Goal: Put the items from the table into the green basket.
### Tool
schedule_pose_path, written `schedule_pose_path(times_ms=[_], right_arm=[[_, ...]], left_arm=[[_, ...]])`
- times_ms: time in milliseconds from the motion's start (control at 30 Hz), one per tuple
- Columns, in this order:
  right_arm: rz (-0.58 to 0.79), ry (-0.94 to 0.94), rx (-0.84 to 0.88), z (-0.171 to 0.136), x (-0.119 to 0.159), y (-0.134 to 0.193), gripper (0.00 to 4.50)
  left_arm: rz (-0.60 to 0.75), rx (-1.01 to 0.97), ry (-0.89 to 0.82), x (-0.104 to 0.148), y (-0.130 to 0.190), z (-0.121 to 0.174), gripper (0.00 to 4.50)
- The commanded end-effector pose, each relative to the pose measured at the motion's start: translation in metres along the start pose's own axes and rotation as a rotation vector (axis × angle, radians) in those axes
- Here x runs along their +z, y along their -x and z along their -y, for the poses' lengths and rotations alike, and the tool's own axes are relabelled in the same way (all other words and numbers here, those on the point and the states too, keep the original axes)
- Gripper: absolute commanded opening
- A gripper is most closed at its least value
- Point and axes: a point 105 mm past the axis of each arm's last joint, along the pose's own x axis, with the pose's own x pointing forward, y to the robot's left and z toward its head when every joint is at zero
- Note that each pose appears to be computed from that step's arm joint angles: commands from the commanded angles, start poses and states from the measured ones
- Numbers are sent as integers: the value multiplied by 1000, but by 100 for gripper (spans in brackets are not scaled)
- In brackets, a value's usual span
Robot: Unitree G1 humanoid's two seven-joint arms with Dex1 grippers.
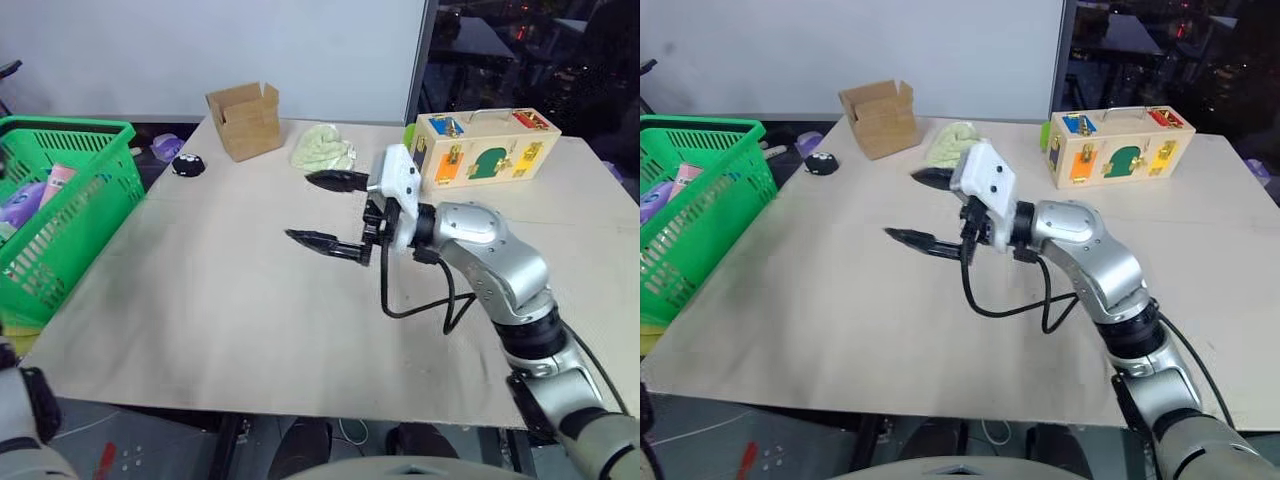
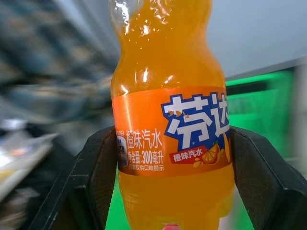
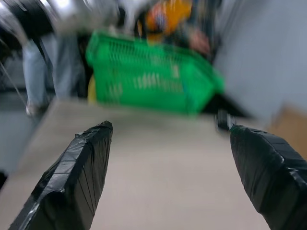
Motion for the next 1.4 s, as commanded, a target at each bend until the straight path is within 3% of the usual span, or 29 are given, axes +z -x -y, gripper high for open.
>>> schedule_pose_path(times_ms=[33,200,300,333,533,667,733,833,933,1133,1300,1400], right_arm=[[36,35,11,3,13,-6,415],[27,16,-13,7,14,-14,415],[45,3,0,4,18,-16,415],[49,4,6,2,19,-17,415],[62,1,29,-1,22,-15,415],[52,-3,33,-1,21,-13,415],[35,-4,31,-1,17,-10,415],[-58,-2,-50,9,-3,8,415],[-149,-14,-199,25,-22,34,415],[-347,-4,-559,48,-52,109,415],[-459,17,-779,45,-62,157,415],[-503,4,-815,31,-68,171,415]], left_arm=[[36,43,-34,1,-1,-30,293],[-79,-38,20,-44,4,-32,293],[-141,-91,31,-69,11,-32,443],[-157,-89,42,-74,14,-33,443],[-105,-93,155,-74,17,-36,443],[15,-149,185,-54,15,-24,443],[177,-264,290,-22,16,1,443],[391,-689,480,48,62,88,443],[411,-916,562,70,107,143,443],[325,-1210,631,89,179,232,443],[260,-1325,607,77,212,264,443],[232,-1365,594,69,221,270,443]])
